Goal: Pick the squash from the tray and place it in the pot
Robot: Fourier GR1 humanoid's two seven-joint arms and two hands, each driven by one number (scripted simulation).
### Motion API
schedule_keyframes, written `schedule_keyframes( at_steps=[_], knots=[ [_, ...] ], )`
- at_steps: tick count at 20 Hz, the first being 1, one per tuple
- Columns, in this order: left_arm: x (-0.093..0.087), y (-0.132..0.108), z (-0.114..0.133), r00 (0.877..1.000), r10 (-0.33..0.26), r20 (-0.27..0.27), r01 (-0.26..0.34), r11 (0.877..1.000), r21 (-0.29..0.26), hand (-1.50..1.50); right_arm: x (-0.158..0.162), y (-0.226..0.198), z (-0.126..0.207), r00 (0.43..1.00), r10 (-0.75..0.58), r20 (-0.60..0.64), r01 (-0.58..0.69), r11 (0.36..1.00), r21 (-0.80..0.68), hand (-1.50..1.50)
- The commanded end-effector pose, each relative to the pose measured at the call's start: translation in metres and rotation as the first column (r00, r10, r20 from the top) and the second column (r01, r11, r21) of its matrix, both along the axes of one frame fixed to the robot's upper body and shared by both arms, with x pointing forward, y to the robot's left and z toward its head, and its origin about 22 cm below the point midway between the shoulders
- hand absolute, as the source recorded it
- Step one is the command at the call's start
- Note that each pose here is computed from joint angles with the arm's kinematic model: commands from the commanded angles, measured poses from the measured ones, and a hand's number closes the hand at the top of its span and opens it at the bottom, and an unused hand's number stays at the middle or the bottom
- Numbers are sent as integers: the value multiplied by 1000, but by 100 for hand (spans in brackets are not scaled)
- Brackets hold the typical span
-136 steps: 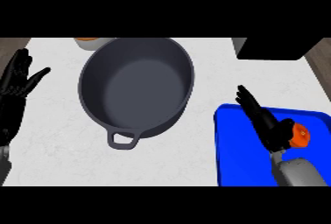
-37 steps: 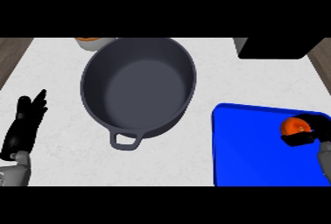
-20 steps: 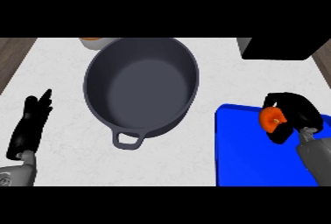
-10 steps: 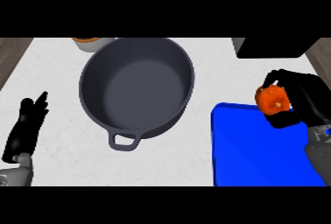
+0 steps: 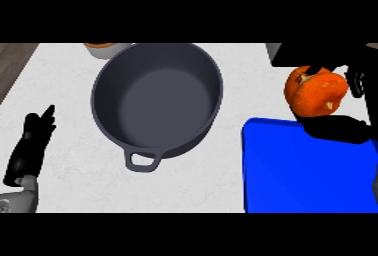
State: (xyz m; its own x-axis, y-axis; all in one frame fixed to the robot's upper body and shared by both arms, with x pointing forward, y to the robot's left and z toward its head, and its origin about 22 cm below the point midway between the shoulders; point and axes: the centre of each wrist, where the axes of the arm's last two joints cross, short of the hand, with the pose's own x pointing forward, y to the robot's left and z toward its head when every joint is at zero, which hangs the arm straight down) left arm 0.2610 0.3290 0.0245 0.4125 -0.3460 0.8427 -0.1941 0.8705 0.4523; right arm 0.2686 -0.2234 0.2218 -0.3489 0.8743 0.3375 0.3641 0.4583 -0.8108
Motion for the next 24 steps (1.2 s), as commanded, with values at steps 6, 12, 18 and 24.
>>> schedule_keyframes(
  at_steps=[6, 12, 18, 24],
  knots=[
    [-2, -1, -1, 1000, -13, -16, 13, 1000, -10, 0, -9, 84, 71, 993, 112, -31, -112, 994, -1, 150],
    [6, -6, 10, 1000, -24, -2, 24, 1000, -7, 0, 11, 160, 83, 986, 93, -136, -95, 996, -3, 150],
    [2, -2, 10, 1000, -18, 5, 18, 1000, -15, 0, 54, 179, 65, 955, 131, -265, -134, 991, 7, 150],
    [4, 13, -7, 999, -35, 10, 35, 999, 9, 0, 85, 213, 17, 919, 131, -373, -144, 990, -8, 150]
  ],
)
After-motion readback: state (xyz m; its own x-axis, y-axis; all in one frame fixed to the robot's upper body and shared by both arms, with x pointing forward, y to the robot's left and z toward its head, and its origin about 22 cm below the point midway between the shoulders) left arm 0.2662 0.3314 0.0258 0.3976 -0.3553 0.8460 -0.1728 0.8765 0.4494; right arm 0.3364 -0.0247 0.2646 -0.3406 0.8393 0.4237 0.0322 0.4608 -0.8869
